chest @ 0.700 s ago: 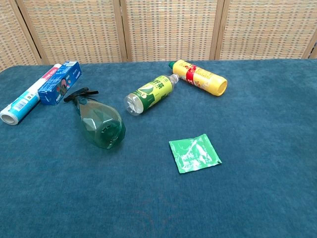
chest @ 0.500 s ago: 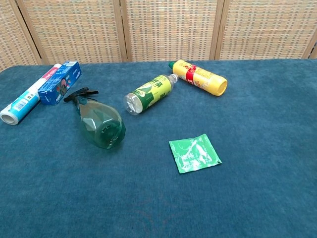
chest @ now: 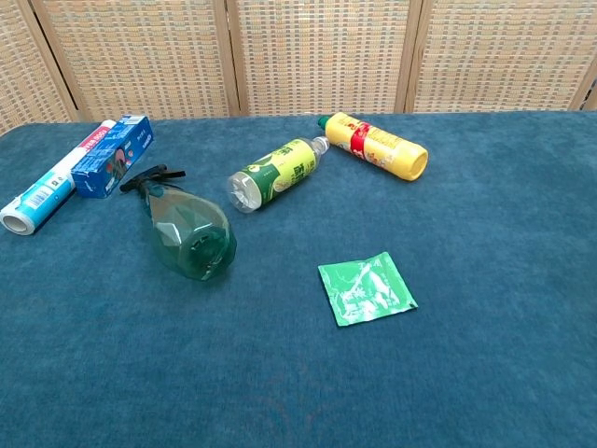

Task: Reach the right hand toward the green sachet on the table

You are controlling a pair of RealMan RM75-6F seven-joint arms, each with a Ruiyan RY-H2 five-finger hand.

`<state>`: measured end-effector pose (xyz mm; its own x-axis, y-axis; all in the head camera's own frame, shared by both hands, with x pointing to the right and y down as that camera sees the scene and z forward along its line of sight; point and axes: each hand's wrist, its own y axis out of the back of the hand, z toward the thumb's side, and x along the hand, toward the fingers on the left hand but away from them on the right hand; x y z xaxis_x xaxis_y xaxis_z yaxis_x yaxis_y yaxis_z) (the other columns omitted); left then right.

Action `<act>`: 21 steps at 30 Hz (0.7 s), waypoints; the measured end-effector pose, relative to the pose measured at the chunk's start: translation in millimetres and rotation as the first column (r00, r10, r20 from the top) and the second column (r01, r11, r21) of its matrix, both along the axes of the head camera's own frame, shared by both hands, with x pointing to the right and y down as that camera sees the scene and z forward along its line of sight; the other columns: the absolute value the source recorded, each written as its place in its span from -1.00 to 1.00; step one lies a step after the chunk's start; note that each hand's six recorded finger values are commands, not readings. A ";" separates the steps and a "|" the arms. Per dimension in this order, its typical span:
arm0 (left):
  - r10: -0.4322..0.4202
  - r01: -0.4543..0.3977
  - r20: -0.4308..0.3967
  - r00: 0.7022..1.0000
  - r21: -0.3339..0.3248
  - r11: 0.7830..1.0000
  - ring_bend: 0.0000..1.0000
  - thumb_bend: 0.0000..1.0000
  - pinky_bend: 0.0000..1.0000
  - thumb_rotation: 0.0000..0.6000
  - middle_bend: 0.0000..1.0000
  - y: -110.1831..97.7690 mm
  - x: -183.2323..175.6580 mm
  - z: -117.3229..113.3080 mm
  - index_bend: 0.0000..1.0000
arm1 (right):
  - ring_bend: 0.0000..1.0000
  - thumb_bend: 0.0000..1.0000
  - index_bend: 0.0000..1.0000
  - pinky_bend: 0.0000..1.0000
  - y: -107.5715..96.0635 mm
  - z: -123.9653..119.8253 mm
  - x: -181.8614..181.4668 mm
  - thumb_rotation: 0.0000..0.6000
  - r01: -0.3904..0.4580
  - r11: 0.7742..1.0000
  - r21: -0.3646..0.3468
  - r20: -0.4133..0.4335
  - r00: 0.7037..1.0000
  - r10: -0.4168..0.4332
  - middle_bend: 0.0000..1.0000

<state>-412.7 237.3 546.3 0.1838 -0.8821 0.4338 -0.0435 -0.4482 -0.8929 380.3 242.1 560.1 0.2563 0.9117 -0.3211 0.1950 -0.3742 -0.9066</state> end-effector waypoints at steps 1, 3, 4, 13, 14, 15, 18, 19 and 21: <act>0.000 0.000 -0.001 1.000 0.001 1.000 -1.00 -0.45 -0.96 0.99 -1.00 0.1 0.1 -0.5 -1.00 | -1.00 -0.88 -0.94 -1.00 0.0 -0.3 0.1 1.00 0.000 1.000 0.001 0.001 1.000 0.000 -1.00; 0.000 0.000 -0.002 1.000 0.002 1.000 -1.00 -0.45 -0.96 0.99 -1.00 0.2 0.2 -1.1 -1.00 | -1.00 -0.88 -0.94 -1.00 0.0 -1.0 0.3 1.00 -0.001 1.000 0.002 0.004 1.000 0.001 -1.00; 0.000 0.000 -0.002 1.000 0.002 1.000 -1.00 -0.45 -0.96 0.99 -1.00 0.4 0.3 -1.4 -1.00 | -1.00 -0.88 -0.94 -1.00 -0.1 -1.4 0.7 1.00 -0.003 1.000 0.003 0.004 1.000 0.003 -1.00; 0.000 0.000 0.000 1.000 0.007 1.000 -1.00 -0.44 -0.96 1.00 -1.00 0.0 0.8 -1.8 -1.00 | -1.00 -0.88 -0.94 -1.00 -0.5 -1.8 0.8 1.00 -0.004 1.000 0.006 0.006 1.000 0.004 -1.00; -0.001 0.001 -0.001 1.000 0.009 1.000 -1.00 -0.44 -0.96 1.00 -1.00 -0.3 0.8 -2.0 -1.00 | -1.00 -0.88 -0.94 -1.00 -0.6 -1.6 0.9 1.00 -0.004 1.000 0.006 0.006 1.000 0.004 -1.00; -0.002 0.002 -0.002 1.000 0.010 1.000 -1.00 -0.43 -0.95 1.00 -1.00 -0.5 0.7 -2.3 -1.00 | -1.00 -0.88 -0.94 -1.00 -0.7 -1.5 0.9 1.00 -0.005 1.000 0.006 0.006 1.000 0.005 -1.00; -0.007 0.007 -0.005 1.000 0.022 1.000 -0.86 -0.41 -0.68 1.00 -0.94 -1.4 0.4 -4.2 -1.00 | -1.00 -0.88 -0.94 -1.00 -1.1 -1.7 1.2 1.00 -0.006 1.000 0.008 0.008 1.000 0.006 -1.00; -0.012 0.012 -0.007 1.000 0.034 0.999 -0.60 -0.39 -0.40 1.00 -0.72 -2.4 0.4 -5.7 -1.00 | -1.00 -0.88 -0.94 -1.00 -1.5 -1.8 1.3 1.00 -0.007 1.000 0.009 0.009 1.000 0.007 -1.00; -0.020 0.020 -0.014 1.000 0.058 0.998 -0.03 -0.35 0.08 1.00 -0.12 -4.2 0.7 -8.3 -1.00 | -1.00 -0.88 -0.94 -1.00 -2.0 -1.9 1.5 1.00 -0.009 1.000 0.011 0.011 1.000 0.009 -1.00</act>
<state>-412.0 233.1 538.0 0.1712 -0.9092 0.3796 -0.0638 -0.3947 -0.9166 381.8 240.1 558.2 0.2517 0.9174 -0.3084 0.2083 -0.3625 -0.9084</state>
